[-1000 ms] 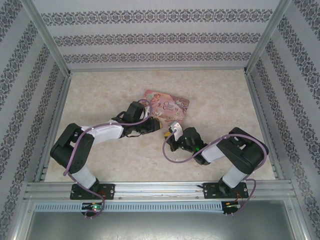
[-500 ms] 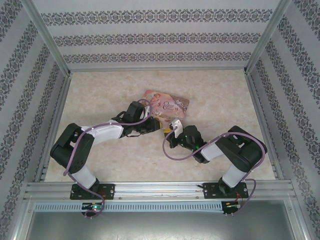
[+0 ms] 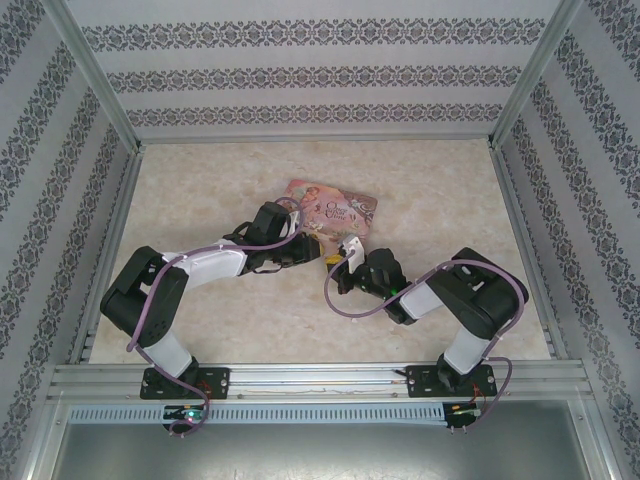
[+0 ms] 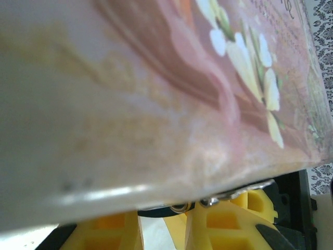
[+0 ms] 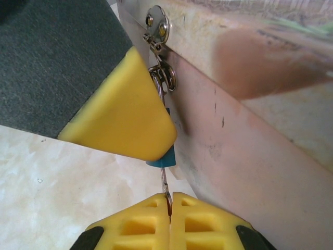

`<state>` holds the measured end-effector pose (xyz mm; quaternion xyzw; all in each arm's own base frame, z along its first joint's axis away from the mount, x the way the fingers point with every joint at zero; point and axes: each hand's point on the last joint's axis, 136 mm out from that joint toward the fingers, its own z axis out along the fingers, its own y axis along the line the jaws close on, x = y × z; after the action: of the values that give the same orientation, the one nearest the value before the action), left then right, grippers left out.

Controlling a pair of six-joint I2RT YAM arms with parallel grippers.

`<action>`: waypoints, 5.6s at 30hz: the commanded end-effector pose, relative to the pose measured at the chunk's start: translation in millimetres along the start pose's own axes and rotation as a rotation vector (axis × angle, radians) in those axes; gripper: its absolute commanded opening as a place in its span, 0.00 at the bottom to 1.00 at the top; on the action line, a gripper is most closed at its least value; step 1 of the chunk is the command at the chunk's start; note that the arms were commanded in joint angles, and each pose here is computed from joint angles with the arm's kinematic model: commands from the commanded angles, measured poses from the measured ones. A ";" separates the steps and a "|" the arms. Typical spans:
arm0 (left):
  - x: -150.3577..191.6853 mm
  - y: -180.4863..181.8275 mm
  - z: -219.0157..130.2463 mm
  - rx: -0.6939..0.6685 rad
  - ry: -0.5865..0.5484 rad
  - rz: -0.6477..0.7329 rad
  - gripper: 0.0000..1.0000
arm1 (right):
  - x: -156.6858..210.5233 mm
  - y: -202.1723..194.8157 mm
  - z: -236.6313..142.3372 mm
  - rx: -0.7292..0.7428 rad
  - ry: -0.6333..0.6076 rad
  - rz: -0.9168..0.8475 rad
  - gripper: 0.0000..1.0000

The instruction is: Unlock the padlock with the key

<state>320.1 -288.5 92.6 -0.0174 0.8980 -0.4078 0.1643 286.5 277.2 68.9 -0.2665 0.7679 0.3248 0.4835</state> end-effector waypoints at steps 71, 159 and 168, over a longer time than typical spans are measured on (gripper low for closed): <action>-12.6 13.4 -9.8 0.032 -0.053 0.010 0.45 | 15.0 -4.9 21.3 -0.033 -0.054 0.187 0.00; -5.4 18.4 0.0 0.470 -0.270 -0.332 0.44 | -18.4 41.8 14.3 -0.187 -0.079 0.691 0.00; -14.9 11.5 1.6 0.490 -0.281 -0.327 0.35 | -20.3 41.9 13.7 -0.190 -0.082 0.703 0.00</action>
<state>329.6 -272.4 70.9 -0.1946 0.7463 -0.6038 0.2017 276.9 304.6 65.3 0.0017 0.7884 0.5132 0.3391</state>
